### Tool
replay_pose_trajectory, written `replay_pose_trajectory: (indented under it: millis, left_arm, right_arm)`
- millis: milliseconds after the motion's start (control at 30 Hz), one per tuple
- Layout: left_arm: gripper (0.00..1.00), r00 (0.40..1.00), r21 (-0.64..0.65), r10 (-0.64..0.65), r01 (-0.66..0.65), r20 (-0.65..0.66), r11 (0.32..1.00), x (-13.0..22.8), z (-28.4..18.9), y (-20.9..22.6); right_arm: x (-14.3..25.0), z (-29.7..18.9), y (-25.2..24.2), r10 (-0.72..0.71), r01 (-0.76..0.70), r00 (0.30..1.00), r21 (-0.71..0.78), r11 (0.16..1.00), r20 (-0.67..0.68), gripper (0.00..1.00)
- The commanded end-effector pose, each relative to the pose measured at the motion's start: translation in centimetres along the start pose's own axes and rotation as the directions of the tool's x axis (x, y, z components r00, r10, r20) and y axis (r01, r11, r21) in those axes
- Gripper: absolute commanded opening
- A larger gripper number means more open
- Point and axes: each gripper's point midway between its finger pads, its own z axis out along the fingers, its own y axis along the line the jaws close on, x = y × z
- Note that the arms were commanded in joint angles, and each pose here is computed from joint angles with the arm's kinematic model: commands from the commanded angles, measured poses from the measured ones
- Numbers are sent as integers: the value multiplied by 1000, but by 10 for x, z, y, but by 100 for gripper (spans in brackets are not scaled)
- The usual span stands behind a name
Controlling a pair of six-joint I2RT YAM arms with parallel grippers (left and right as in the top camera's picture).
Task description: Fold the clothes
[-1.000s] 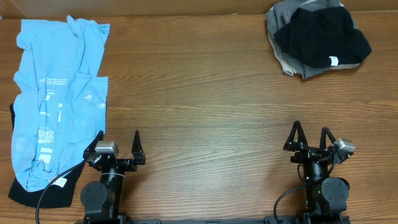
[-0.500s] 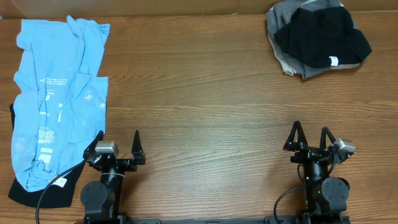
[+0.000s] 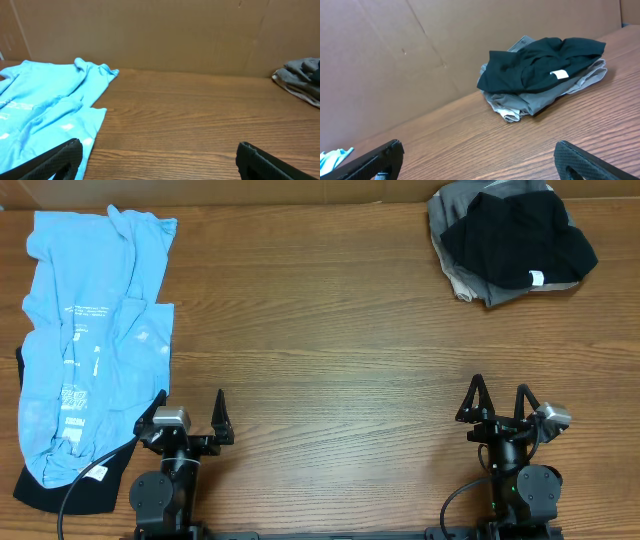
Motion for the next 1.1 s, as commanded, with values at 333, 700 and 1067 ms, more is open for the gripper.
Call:
replay_pose_trajectory:
  millis: [333, 700, 1067]
  left_arm:
    - [100, 1000, -24, 15, -15, 8, 1000, 0, 0, 5]
    - [100, 1000, -24, 15, -15, 9, 1000, 0, 0, 5]
    - [100, 1000, -20, 14, -14, 7, 1000, 0, 0, 4]
  right_arm:
    - [2, 0, 2, -8, 8, 1000, -12, 1000, 3, 100]
    - [1, 0, 2, -8, 8, 1000, -13, 1000, 4, 100]
    - [-1, 0, -1, -9, 9, 1000, 6, 1000, 18, 100]
